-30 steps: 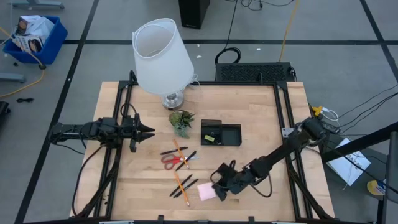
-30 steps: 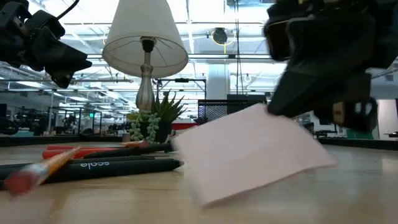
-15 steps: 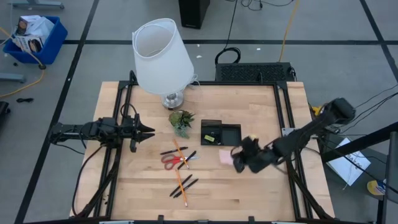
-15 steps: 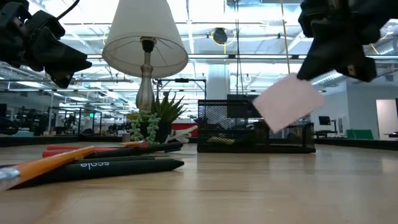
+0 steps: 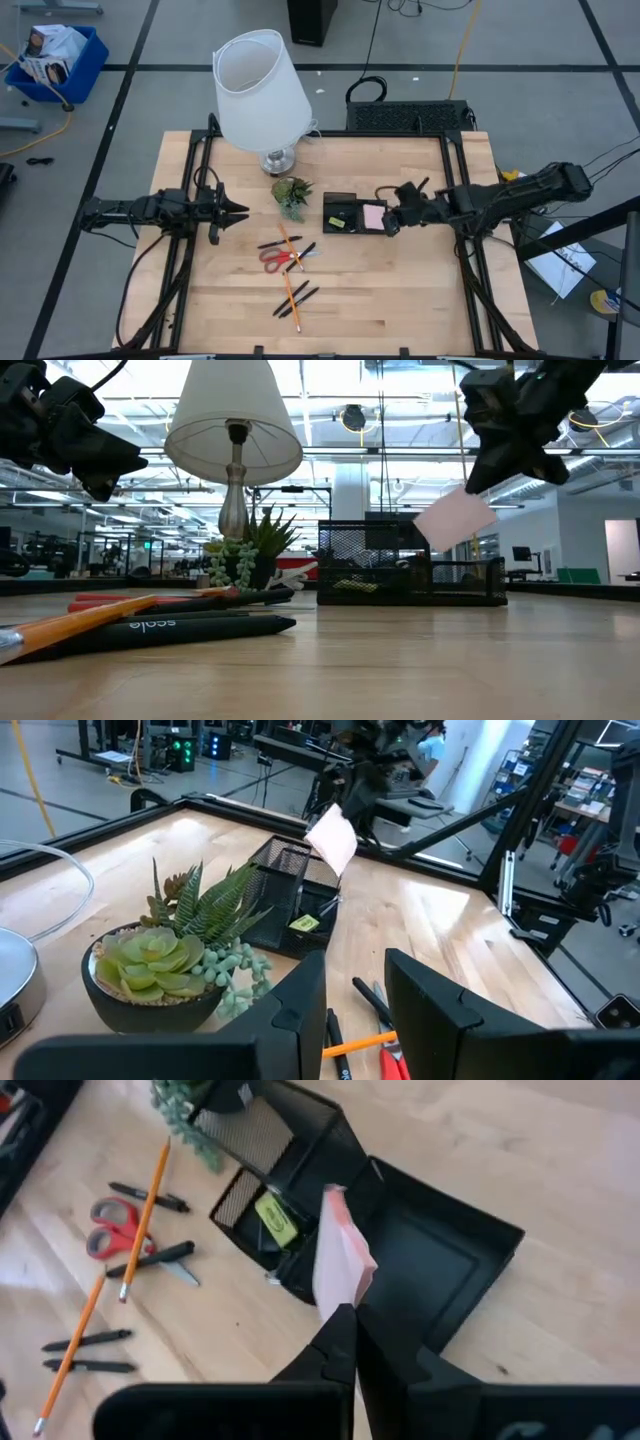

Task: Pick and place office supplies into organizer
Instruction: Put the pink sticky notes into the desk organizer

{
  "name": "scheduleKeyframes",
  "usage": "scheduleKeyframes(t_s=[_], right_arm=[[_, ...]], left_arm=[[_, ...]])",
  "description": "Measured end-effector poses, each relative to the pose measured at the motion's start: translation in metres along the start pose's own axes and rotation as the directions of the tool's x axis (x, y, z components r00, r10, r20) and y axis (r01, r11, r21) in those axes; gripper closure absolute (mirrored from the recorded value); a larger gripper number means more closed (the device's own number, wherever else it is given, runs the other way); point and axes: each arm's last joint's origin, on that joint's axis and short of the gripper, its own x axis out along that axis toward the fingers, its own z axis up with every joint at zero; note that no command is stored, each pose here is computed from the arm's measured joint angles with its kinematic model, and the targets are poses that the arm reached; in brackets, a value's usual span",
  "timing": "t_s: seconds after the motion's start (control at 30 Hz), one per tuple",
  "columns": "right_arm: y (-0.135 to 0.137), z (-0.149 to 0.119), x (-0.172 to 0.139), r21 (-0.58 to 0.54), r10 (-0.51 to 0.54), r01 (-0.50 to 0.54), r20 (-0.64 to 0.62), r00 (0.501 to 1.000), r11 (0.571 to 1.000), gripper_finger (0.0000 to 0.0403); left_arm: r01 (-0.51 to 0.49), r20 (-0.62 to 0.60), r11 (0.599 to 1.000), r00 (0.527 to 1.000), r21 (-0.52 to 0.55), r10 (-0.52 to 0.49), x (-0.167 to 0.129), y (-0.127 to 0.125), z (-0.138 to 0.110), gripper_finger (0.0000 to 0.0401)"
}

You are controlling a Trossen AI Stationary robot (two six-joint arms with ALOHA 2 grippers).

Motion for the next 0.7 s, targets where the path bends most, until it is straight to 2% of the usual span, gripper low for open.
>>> scheduleKeyframes(t_s=[0.23, 0.43, 0.7], right_arm=[[-0.005, 0.019, 0.01, 0.001, 0.022, -0.022, 0.001, 1.0, 1.0, 0.0403], [-0.011, 0.024, 0.024, 0.009, -0.023, 0.023, -0.05, 0.998, 1.0, 0.0403], [-0.009, 0.024, 0.048, -0.035, -0.057, 0.054, -0.091, 0.994, 0.998, 0.04]], left_arm=[[0.0, 0.0, 1.0, 1.0, 0.0, 0.0, 0.0, 0.0, 0.0, 0.0293], [0.0, 0.0, 1.0, 1.0, 0.0, 0.0, 0.0, 0.0, 0.0, 0.0293], [0.0, 0.0, 1.0, 1.0, 0.0, 0.0, 0.0, 0.0, 0.0, 0.0293]])
